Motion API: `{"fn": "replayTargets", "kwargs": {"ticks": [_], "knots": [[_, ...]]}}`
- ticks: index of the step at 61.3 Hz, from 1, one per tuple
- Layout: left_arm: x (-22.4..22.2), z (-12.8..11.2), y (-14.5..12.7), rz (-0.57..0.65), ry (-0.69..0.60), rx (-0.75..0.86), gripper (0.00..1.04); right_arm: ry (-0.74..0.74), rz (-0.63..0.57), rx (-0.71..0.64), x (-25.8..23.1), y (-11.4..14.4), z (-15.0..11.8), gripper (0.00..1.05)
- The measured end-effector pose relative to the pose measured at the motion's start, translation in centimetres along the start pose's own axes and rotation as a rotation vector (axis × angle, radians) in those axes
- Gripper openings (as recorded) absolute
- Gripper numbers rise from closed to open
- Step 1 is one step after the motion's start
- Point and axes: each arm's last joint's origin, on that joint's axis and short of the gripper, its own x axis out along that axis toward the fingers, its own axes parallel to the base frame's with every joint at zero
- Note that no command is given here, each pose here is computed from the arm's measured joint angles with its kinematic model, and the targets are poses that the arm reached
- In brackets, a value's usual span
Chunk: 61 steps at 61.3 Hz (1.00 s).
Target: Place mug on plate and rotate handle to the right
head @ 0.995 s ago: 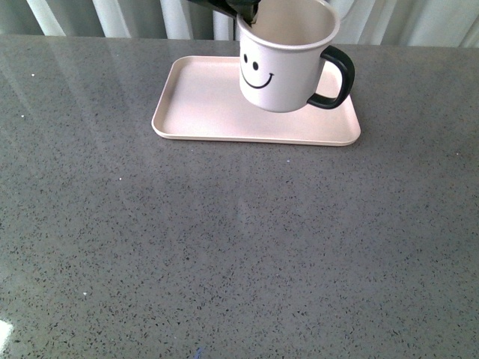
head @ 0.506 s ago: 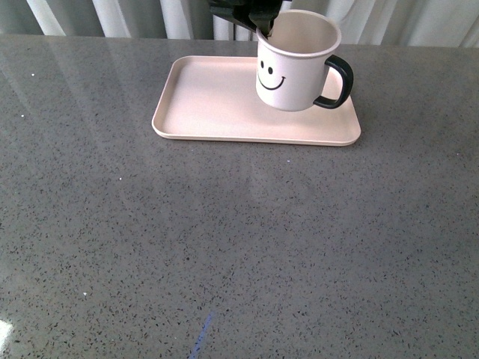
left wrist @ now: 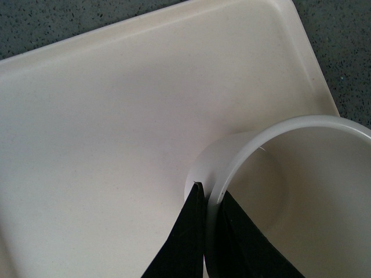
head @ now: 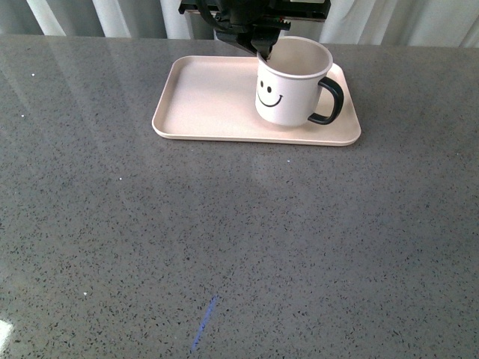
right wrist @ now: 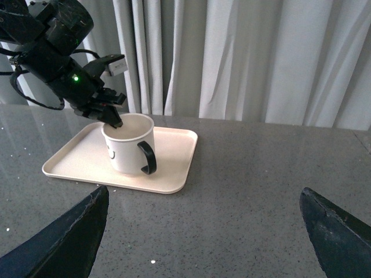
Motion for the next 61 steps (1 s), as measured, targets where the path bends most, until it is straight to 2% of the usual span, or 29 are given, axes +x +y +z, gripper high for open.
{"fn": "replayTargets", "kwargs": {"ticks": [61], "knots": [[1.9,-0.8,0.5,-0.044,0.013,0.022,0.02,0.000,0.000,0.000,0.0,0.0,0.0,0.96]]}}
